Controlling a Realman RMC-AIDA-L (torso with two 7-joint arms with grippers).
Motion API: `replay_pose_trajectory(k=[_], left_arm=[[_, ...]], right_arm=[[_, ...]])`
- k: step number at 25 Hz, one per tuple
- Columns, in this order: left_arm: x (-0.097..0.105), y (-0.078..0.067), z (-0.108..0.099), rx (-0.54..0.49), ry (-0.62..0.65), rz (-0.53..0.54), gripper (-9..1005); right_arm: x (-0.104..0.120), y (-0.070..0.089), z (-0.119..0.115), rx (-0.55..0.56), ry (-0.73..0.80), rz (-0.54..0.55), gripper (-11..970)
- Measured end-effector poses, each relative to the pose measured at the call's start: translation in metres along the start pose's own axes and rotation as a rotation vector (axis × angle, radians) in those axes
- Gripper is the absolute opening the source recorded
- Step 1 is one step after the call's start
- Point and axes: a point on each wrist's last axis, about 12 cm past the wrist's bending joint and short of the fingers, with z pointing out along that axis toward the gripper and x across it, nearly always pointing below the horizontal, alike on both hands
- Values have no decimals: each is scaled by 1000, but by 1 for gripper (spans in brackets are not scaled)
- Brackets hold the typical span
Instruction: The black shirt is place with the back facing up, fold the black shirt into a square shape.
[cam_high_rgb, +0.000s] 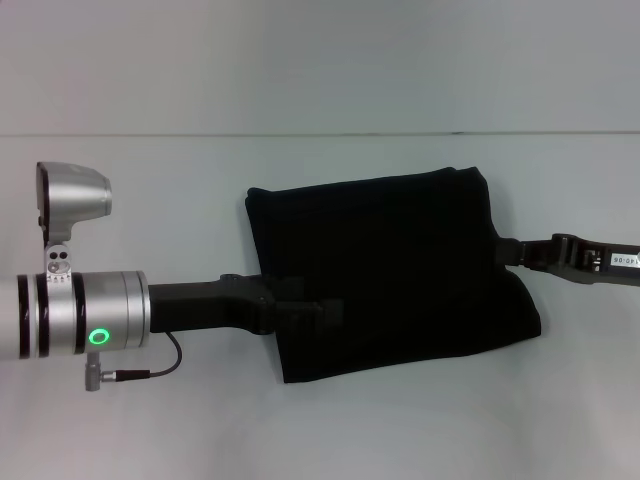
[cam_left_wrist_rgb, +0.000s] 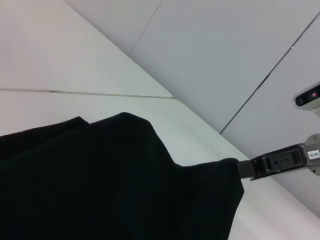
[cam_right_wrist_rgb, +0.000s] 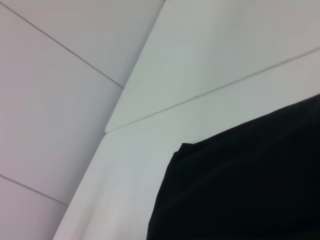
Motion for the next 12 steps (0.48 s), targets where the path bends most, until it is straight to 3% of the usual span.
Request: replay_pose_trajectory(k=[5,12], left_arm=[[0,0,0,0,0,-1,949],[2,0,0,-1,0,-1,949]], right_arm=[[4,-3,0,22,13,-6,20],[12,-8,-1,53,65,-103,260]])
